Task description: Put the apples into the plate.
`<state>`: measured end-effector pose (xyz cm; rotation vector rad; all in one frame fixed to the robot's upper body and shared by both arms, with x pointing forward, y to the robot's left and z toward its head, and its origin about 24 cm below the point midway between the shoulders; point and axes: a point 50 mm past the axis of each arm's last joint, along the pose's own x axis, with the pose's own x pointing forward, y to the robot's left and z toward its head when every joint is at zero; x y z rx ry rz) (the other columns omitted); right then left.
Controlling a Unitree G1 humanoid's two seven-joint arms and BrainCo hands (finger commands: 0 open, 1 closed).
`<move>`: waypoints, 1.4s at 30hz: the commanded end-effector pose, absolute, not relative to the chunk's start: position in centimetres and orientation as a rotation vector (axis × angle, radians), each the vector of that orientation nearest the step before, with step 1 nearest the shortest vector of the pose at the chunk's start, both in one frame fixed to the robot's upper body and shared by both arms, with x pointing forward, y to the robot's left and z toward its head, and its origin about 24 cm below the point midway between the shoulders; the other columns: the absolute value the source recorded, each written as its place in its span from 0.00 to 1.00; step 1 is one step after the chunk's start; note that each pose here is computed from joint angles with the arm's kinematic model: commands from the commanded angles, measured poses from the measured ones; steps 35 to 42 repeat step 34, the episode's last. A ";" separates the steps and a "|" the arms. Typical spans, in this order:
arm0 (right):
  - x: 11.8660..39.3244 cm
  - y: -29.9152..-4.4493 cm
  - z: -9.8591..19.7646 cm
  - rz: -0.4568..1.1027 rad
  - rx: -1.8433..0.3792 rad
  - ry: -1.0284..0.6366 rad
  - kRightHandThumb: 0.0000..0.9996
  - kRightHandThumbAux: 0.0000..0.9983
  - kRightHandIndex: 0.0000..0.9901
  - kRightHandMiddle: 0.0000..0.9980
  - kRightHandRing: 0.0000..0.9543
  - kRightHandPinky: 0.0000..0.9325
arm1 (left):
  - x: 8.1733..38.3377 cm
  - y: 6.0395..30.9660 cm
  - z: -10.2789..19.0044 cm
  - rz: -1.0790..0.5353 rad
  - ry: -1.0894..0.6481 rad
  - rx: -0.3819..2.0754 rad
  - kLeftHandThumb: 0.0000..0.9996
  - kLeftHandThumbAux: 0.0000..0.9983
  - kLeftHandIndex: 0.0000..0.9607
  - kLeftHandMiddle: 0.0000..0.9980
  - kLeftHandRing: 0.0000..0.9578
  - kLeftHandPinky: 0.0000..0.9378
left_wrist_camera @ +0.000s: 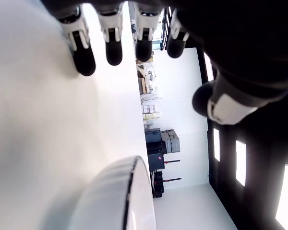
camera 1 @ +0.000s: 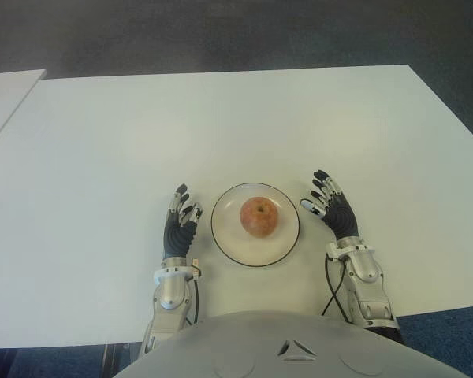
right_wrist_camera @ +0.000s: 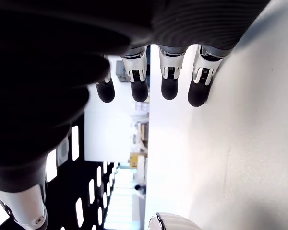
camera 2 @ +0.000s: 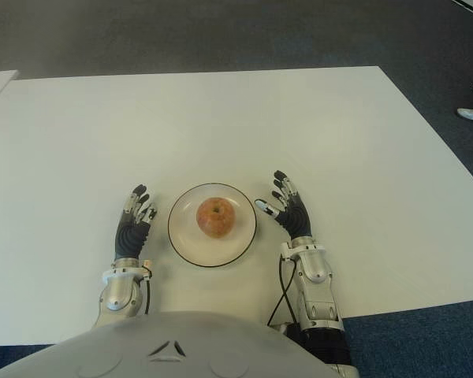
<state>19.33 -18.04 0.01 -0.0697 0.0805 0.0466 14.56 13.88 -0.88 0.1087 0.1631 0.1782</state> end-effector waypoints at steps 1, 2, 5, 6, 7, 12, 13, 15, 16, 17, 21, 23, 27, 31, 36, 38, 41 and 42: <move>19.2 -17.8 -0.3 0.050 -0.062 0.108 0.26 0.66 0.02 0.00 0.00 0.06 | 14.0 14.1 -1.4 0.181 0.203 0.120 0.00 0.53 0.08 0.08 0.11 0.16; 19.2 -17.8 -0.3 0.051 -0.060 0.108 0.26 0.66 0.02 0.00 0.00 0.06 | 14.0 14.1 -1.4 0.181 0.204 0.120 0.00 0.53 0.08 0.08 0.11 0.16; 19.2 -17.8 -0.3 0.053 -0.057 0.106 0.27 0.66 0.02 0.00 0.00 0.06 | 14.0 14.2 -1.4 0.183 0.203 0.117 0.00 0.51 0.09 0.08 0.10 0.14; 19.2 -17.7 -0.3 0.054 -0.057 0.105 0.27 0.66 0.02 0.00 0.00 0.06 | 14.0 14.2 -1.4 0.184 0.202 0.116 0.00 0.51 0.09 0.08 0.10 0.14; 19.1 -17.7 -0.3 0.054 -0.057 0.105 0.27 0.66 0.02 0.00 0.00 0.06 | 13.9 14.2 -1.4 0.184 0.201 0.115 0.00 0.51 0.09 0.08 0.10 0.15; 19.1 -17.7 -0.3 0.054 -0.055 0.105 0.27 0.67 0.01 0.00 0.00 0.06 | 13.9 14.2 -1.4 0.187 0.198 0.115 0.00 0.50 0.09 0.08 0.10 0.16; 19.1 -17.7 -0.3 0.054 -0.054 0.105 0.27 0.67 0.01 0.00 0.00 0.06 | 13.9 14.2 -1.4 0.187 0.197 0.115 0.00 0.50 0.09 0.08 0.10 0.16; 19.1 -17.7 -0.3 0.054 -0.053 0.105 0.28 0.67 0.01 0.00 0.00 0.06 | 13.9 14.2 -1.5 0.187 0.197 0.115 0.00 0.51 0.09 0.08 0.11 0.17; 19.1 -17.7 -0.3 0.054 -0.052 0.105 0.28 0.67 0.02 0.00 0.00 0.06 | 13.9 14.2 -1.5 0.187 0.197 0.116 0.00 0.51 0.09 0.08 0.11 0.17; 19.1 -17.7 -0.3 0.055 -0.051 0.105 0.28 0.67 0.02 0.00 0.00 0.07 | 13.9 14.2 -1.5 0.187 0.197 0.117 0.00 0.51 0.09 0.08 0.11 0.17; 19.1 -17.7 -0.3 0.055 -0.050 0.105 0.29 0.67 0.02 0.00 0.00 0.07 | 13.9 14.3 -1.5 0.186 0.196 0.122 0.00 0.52 0.09 0.08 0.11 0.17; 19.1 -17.7 -0.3 0.055 -0.051 0.104 0.28 0.67 0.02 0.00 0.00 0.07 | 13.8 14.3 -1.5 0.187 0.196 0.126 0.00 0.52 0.09 0.09 0.11 0.18; 19.1 -17.7 -0.3 0.055 -0.052 0.103 0.28 0.67 0.01 0.00 0.00 0.06 | 13.8 14.4 -1.5 0.187 0.195 0.129 0.00 0.52 0.09 0.09 0.11 0.16; 19.1 -17.7 -0.3 0.055 -0.052 0.103 0.28 0.67 0.01 0.00 0.00 0.06 | 13.8 14.4 -1.4 0.185 0.193 0.131 0.00 0.52 0.09 0.09 0.11 0.15; 19.1 -17.7 -0.3 0.055 -0.054 0.102 0.27 0.67 0.01 0.00 0.00 0.06 | 13.7 14.4 -1.5 0.185 0.195 0.132 0.00 0.52 0.09 0.08 0.10 0.15; 19.1 -17.7 -0.3 0.055 -0.054 0.102 0.27 0.67 0.01 0.00 0.00 0.06 | 13.7 14.4 -1.5 0.185 0.195 0.132 0.00 0.52 0.09 0.08 0.10 0.15; 19.1 -17.7 -0.3 0.055 -0.054 0.102 0.27 0.67 0.01 0.00 0.00 0.06 | 13.7 14.4 -1.5 0.185 0.195 0.132 0.00 0.52 0.09 0.08 0.10 0.15; 19.1 -17.7 -0.3 0.055 -0.054 0.102 0.27 0.67 0.01 0.00 0.00 0.06 | 13.7 14.4 -1.5 0.185 0.195 0.132 0.00 0.52 0.09 0.08 0.10 0.15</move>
